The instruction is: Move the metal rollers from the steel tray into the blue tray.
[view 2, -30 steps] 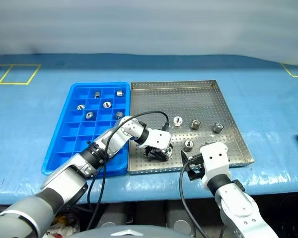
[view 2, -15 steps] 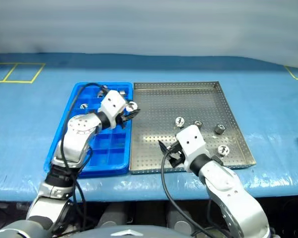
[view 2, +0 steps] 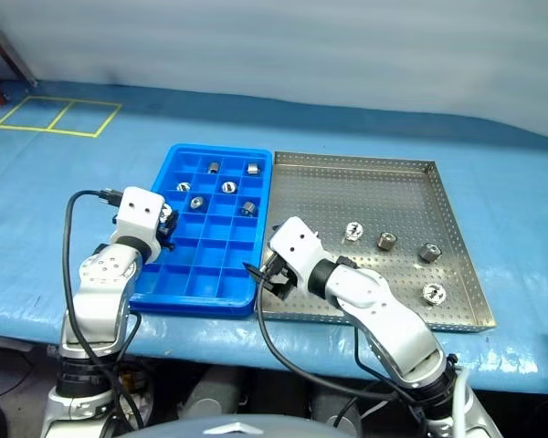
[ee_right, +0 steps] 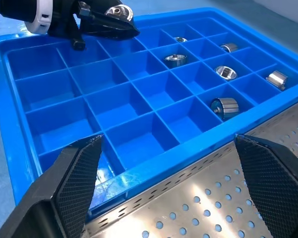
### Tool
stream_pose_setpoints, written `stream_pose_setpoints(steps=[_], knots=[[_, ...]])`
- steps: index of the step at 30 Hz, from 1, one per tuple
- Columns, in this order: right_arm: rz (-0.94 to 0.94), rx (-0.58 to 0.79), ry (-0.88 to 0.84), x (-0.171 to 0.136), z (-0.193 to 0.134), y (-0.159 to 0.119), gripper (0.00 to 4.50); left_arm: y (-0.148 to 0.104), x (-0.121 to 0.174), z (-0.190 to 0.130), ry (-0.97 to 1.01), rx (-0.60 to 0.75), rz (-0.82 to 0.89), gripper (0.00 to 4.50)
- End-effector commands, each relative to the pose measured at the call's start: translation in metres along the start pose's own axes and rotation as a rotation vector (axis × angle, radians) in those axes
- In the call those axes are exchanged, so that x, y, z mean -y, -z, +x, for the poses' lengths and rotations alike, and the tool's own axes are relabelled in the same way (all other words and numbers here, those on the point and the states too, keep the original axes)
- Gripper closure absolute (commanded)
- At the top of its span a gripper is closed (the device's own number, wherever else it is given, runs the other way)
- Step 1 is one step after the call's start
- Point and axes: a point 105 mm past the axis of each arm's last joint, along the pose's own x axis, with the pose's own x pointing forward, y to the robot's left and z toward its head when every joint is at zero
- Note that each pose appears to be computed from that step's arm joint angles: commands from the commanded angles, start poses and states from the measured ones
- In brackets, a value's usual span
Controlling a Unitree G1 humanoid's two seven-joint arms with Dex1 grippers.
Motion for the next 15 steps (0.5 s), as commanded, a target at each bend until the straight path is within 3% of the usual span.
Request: stream_pose_setpoints(steps=[1,7,11,15], knots=[[-0.023,0.051,0.001,0.0,-0.002,-0.011,0.0,-0.013,-0.005,-0.003,-0.028,0.051,-0.007,2.8],[-0.011,0.056,0.023,0.0,-0.004,-0.01,0.0,-0.006,-0.003,0.008,-0.014,0.018,-0.014,2.8],[0.003,0.052,0.054,0.001,-0.007,-0.009,0.0,-0.017,-0.001,0.012,-0.004,0.055,-0.007,1.53],[0.025,0.046,0.104,0.004,-0.015,-0.006,0.0,-0.057,0.019,0.009,0.111,0.218,-0.03,0.1]])
